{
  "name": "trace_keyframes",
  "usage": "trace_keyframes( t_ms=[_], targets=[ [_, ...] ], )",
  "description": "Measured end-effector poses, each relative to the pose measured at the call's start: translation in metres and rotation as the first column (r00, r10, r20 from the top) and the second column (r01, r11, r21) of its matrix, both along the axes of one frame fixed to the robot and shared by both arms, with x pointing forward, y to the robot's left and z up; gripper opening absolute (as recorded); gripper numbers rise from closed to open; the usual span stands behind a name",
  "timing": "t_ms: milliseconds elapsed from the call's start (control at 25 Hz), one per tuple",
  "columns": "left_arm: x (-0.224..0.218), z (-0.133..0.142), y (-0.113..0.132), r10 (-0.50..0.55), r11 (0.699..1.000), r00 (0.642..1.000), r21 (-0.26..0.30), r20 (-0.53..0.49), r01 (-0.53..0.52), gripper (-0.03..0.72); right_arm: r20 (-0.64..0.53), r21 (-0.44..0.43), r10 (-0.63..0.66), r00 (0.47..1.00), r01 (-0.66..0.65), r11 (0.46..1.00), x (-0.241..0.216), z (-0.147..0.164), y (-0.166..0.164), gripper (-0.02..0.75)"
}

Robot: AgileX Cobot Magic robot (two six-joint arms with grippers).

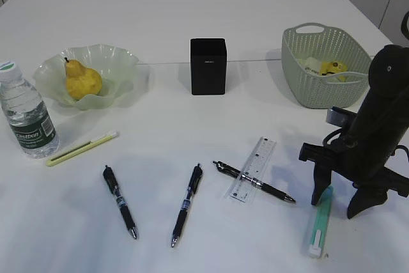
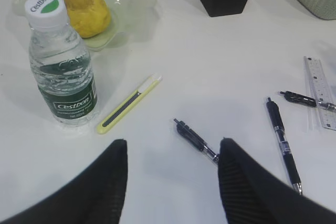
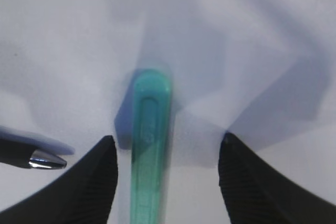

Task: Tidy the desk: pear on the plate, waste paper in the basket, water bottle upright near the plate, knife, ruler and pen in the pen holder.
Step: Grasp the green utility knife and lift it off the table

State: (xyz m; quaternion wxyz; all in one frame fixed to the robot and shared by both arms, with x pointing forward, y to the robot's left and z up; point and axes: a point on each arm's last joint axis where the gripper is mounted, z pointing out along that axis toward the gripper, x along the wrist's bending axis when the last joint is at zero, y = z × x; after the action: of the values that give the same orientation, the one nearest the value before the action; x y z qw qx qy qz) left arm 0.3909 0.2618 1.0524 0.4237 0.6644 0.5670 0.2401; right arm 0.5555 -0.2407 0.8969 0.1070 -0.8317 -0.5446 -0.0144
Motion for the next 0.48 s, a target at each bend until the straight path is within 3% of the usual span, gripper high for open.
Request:
trace_keyframes(
  t_ms=[480],
  targets=[
    [0.0,0.0,0.0,0.0,1.0,1.0,0.0,0.0,0.0,0.384,0.003,-0.006,0.005,1.0,-0.005,1.0,0.0001,-0.0001,-0.0006,0.48]
  ],
)
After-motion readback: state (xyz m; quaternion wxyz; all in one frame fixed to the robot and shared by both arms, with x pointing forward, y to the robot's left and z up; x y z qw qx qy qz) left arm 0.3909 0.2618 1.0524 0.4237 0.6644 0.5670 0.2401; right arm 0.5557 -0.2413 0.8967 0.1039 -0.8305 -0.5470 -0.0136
